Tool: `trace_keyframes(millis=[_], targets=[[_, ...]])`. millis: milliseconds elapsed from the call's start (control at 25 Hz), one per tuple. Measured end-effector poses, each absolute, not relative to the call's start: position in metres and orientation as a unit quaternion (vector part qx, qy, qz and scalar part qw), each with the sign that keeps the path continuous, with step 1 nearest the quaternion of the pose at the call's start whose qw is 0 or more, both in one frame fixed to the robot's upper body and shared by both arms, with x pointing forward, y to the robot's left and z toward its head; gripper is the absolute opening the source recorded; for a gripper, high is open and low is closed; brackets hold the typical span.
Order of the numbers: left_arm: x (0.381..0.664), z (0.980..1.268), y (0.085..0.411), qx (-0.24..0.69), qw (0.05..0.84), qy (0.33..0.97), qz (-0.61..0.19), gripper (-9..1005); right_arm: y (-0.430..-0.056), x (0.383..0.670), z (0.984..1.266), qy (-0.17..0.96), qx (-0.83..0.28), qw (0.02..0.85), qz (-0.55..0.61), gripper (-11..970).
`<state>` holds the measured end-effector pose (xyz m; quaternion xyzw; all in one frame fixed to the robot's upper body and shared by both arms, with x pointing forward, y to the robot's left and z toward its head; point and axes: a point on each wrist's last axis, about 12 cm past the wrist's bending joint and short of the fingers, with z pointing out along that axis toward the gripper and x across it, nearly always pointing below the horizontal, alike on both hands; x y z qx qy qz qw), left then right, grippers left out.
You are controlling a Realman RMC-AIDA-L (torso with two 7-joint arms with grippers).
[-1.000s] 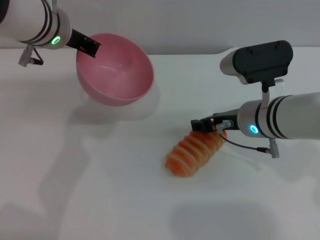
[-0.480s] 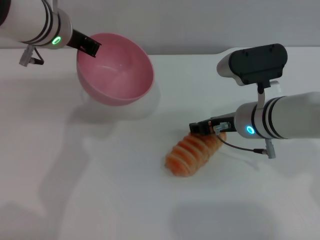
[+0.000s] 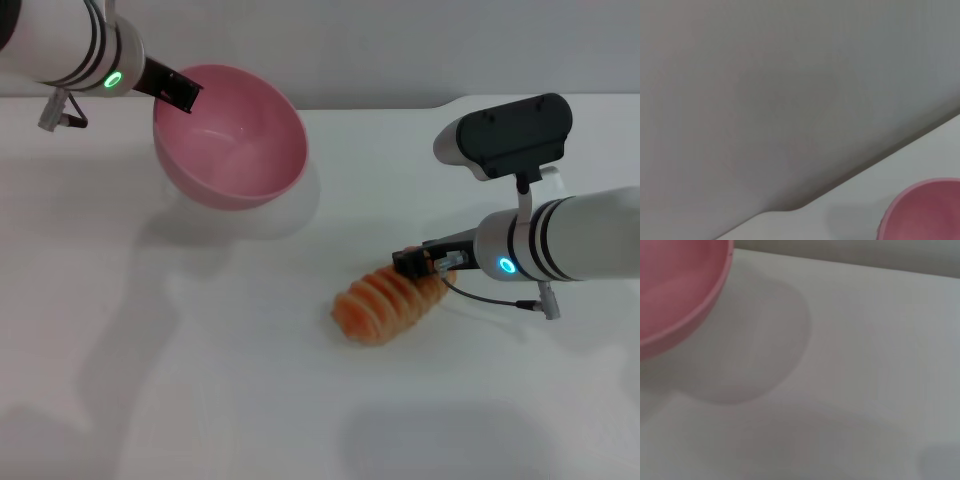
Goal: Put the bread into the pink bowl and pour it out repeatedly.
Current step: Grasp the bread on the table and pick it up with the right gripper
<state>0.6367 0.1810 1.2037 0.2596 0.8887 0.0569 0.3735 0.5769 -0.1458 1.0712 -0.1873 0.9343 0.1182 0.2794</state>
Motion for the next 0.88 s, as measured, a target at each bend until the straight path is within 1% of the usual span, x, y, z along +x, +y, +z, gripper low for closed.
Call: trace_keyframes(millis=[80, 200, 360, 600, 760, 840, 880], targets=[[0.637, 1.204, 0.181, 0.26, 0.374, 0.889, 0.057, 120, -0.145, 0.576, 1.074, 0.933, -0.19, 0.282, 0.121, 443], [0.636, 1.203, 0.182, 0.259, 0.372, 0.889, 0.058, 121, -0.143, 0.574, 1.089, 0.926, -0.197, 0.296, 0.126, 411], [0.636, 1.201, 0.184, 0.258, 0.371, 0.89, 0.058, 121, -0.149, 0.571, 1.123, 0.914, -0.2, 0.334, 0.118, 378], [0.635, 1.2, 0.183, 0.259, 0.37, 0.89, 0.058, 121, -0.155, 0.557, 1.178, 0.889, -0.207, 0.394, 0.107, 328], [0.634, 1.198, 0.18, 0.267, 0.367, 0.889, 0.059, 122, -0.159, 0.547, 1.205, 0.874, -0.208, 0.426, 0.11, 184], [0.633, 1.197, 0.179, 0.268, 0.366, 0.889, 0.059, 122, -0.163, 0.545, 1.208, 0.872, -0.205, 0.431, 0.107, 112], [0.633, 1.197, 0.179, 0.268, 0.365, 0.889, 0.059, 122, -0.165, 0.546, 1.206, 0.872, -0.202, 0.433, 0.106, 98]])
